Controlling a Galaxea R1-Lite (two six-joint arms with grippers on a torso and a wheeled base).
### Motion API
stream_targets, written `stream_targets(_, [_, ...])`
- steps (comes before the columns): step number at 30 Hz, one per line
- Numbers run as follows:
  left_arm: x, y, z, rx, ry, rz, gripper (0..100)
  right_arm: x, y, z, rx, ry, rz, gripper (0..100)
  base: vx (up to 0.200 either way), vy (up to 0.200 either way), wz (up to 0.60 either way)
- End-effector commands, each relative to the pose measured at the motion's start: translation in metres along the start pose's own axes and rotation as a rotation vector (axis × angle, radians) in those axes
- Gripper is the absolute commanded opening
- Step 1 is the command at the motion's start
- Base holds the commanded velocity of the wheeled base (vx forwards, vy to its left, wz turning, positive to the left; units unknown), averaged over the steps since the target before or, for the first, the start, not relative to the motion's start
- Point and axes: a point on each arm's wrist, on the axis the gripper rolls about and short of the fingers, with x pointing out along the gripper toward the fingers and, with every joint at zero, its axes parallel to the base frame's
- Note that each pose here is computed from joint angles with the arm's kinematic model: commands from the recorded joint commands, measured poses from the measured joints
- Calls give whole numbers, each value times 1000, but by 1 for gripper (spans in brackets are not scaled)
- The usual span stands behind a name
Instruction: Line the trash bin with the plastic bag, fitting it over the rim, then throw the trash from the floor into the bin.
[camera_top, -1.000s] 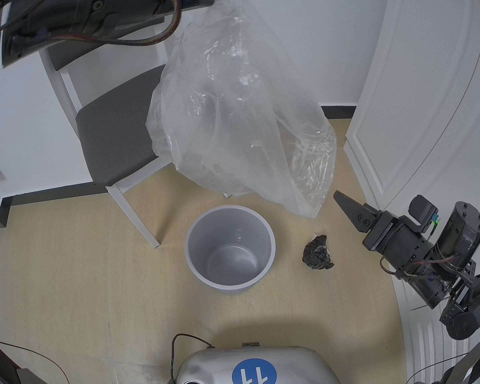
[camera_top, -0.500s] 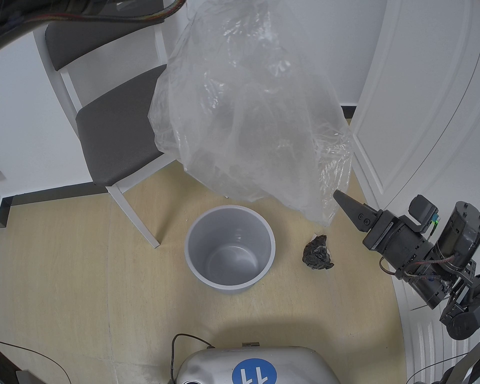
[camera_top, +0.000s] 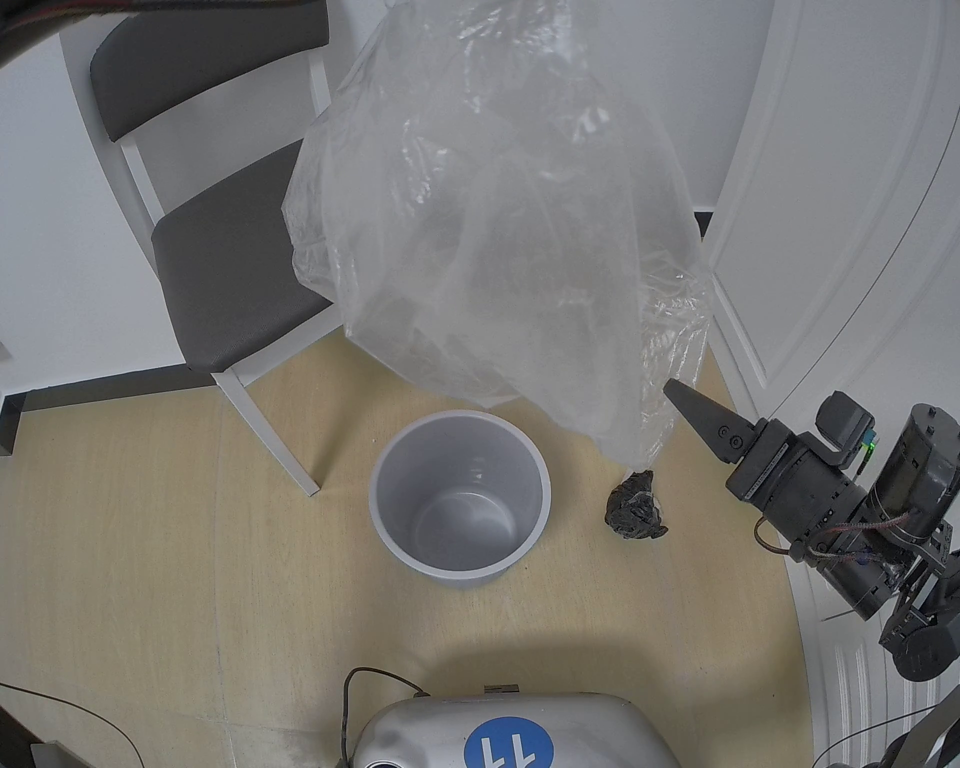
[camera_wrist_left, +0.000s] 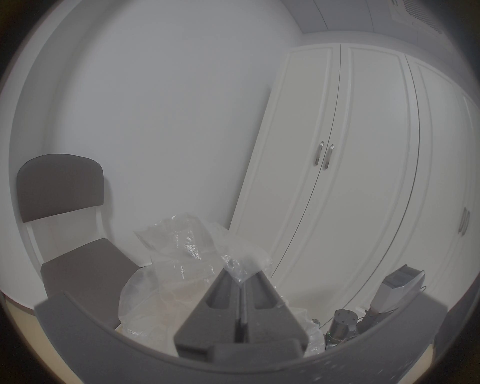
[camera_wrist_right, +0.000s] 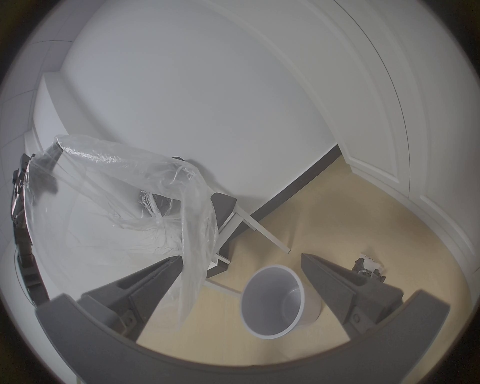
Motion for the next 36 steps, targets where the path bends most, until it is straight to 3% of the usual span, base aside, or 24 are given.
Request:
stream_targets(1, [-1, -3, 0, -3, -1, -13, 0, -1, 2, -1, 15, 7, 12, 100, 0, 0, 0])
stream_targets(16, [-1, -8, 2, -12, -21, -34, 0, -3, 7, -2, 58, -16, 71, 100, 0, 0, 0])
stream_targets(17, [-3, -8, 3, -12, -24, -32, 0, -3, 7, -2, 59, -16, 75, 0, 0, 0, 0])
stream_targets(29, [1, -4, -2, -13, -4, -12, 0, -4, 7, 2, 61, -29, 84, 0, 0, 0, 0])
stream_targets(34, [8, 34, -31, -10, 105, 142, 0, -1, 2, 0, 51, -23, 59, 0, 0, 0, 0])
stream_targets(36, [8, 34, -31, -10, 105, 142, 0, -1, 2, 0, 51, -23, 59, 0, 0, 0, 0])
